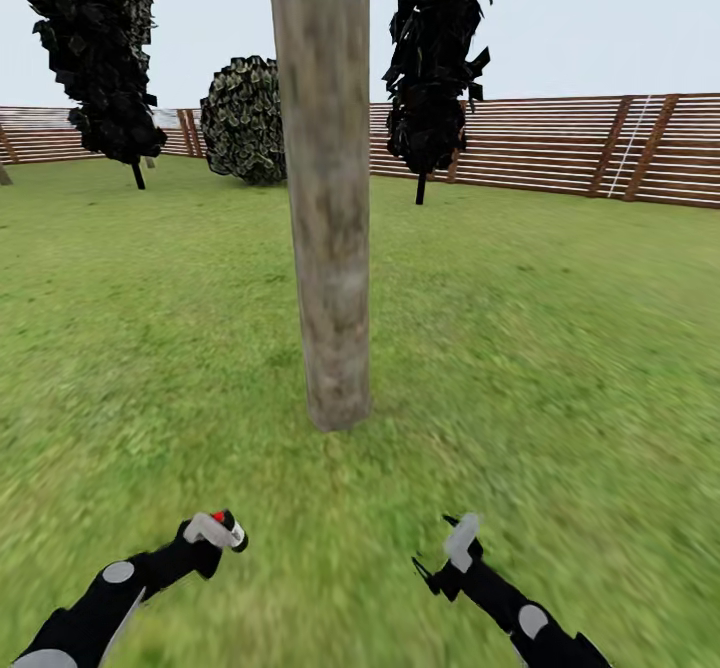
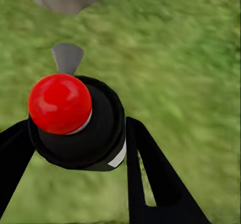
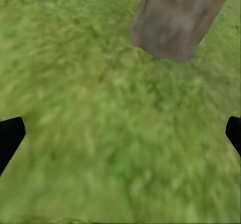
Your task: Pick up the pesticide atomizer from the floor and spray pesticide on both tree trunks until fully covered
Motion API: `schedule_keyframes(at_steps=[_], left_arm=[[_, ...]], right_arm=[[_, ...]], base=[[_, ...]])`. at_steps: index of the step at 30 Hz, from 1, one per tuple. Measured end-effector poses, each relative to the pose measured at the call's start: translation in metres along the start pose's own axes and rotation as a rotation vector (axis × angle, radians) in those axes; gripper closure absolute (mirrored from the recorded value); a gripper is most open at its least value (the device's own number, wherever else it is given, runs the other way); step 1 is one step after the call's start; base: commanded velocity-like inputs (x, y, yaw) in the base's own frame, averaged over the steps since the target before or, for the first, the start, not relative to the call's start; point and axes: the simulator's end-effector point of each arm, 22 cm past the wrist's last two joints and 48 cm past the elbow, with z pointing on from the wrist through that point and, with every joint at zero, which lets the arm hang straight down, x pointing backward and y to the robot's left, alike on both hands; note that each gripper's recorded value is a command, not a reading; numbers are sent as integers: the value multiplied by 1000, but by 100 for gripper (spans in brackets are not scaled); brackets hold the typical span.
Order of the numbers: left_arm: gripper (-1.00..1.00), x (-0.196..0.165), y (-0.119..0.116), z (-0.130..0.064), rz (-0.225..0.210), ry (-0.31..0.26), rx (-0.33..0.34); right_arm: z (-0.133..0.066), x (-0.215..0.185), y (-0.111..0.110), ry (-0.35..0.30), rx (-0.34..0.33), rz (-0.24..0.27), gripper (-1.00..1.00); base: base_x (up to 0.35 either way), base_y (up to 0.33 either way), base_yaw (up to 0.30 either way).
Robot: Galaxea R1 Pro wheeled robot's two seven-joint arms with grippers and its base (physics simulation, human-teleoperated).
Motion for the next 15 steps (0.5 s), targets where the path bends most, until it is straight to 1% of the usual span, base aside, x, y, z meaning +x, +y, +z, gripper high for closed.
schedule_keyframes(at_steps=[1, 2, 3, 5, 8, 9, 10, 12, 13, 14, 15], left_arm=[[100, -1, -4, -3, 17, 23, 49], [100, -4, -7, -6, 40, 43, 97], [100, -7, -11, -9, 70, 60, 145], [100, -12, -17, -16, 127, 91, 222], [100, -16, -21, -20, 181, 122, 280], [100, -18, -24, -22, 226, 154, 322], [100, -16, -25, -24, 246, 176, 342], [100, -10, -28, -27, 269, 220, 370], [100, -8, -29, -27, 272, 230, 374], [100, -4, -30, -28, 273, 256, 382], [100, -2, -31, -29, 271, 269, 385]], right_arm=[[1, -1, 12, 6, -67, -16, -100], [3, -4, 19, 11, -121, -29, -100], [5, -10, 23, 14, -163, -40, -100], [9, -20, 24, 21, -218, -56, -100], [13, -31, 22, 27, -253, -67, -100], [16, -43, 19, 27, -274, -76, -100], [17, -49, 17, 26, -282, -82, -100], [19, -60, 15, 27, -297, -89, -100], [19, -62, 15, 29, -302, -89, -100], [19, -66, 15, 33, -313, -88, -100], [19, -67, 16, 37, -319, -86, -100]], base=[[60, 0, 0], [39, 0, 0], [25, 0, 0], [14, 0, 0], [6, 0, 0], [2, 0, 0], [1, 0, 0], [0, 0, 0], [0, 0, 0], [0, 0, 0], [0, 0, 0]])
